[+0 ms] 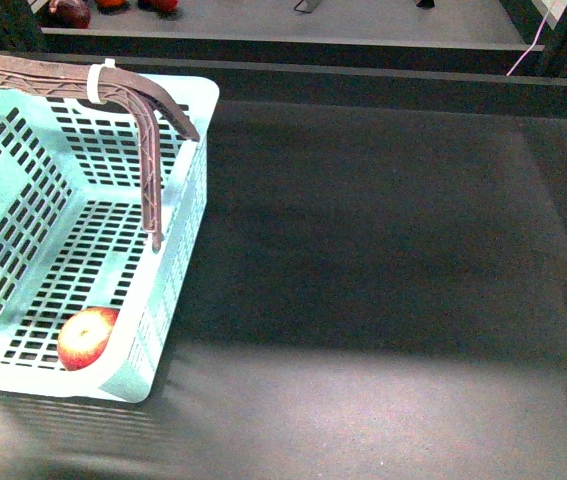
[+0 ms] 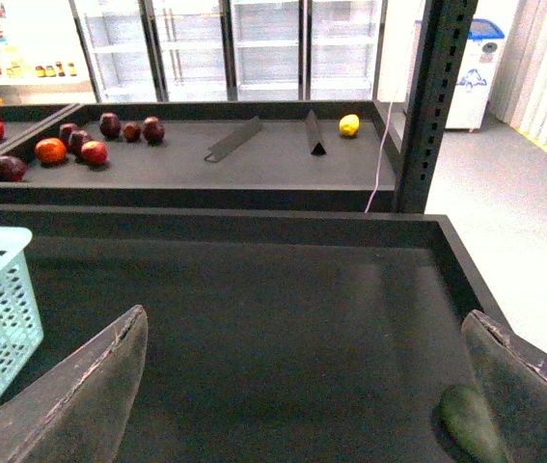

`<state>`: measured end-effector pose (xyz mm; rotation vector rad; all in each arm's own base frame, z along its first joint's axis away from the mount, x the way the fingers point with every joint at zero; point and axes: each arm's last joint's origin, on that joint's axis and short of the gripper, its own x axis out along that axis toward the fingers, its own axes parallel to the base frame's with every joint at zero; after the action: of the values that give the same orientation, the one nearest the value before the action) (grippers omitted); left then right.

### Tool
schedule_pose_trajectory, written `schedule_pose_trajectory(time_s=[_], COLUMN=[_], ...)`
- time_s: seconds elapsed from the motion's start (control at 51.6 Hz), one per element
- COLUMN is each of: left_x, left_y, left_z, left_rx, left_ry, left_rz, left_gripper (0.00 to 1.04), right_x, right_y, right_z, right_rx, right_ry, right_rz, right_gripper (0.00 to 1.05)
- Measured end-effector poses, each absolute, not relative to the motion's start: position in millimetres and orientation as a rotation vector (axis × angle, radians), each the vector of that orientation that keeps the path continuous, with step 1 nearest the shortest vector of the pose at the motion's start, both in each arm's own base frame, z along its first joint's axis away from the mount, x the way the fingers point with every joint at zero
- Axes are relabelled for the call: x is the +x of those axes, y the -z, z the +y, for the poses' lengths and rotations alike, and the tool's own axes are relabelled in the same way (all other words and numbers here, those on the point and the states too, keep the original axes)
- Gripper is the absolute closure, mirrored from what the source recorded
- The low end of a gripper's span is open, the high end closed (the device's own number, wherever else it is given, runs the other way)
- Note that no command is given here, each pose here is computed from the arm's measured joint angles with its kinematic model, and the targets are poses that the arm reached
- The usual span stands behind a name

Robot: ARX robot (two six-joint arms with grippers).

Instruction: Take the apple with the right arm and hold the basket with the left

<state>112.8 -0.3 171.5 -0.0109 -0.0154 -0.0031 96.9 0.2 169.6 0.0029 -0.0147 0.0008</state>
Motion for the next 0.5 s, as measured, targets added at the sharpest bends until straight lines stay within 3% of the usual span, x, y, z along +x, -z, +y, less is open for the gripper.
schedule_pose_trajectory(time_s=[0.503], left_x=[97], left_y=[-168], left_z=[0], left_rx=[-0.011], left_ry=[0.002], left_rz=[-0.010], left_gripper=[1.01], right_x=[97], right_y=[-170], right_z=[0], right_rx=[0.003], right_ry=[-0.001], right_rz=[-0.015], right_gripper=[0.09])
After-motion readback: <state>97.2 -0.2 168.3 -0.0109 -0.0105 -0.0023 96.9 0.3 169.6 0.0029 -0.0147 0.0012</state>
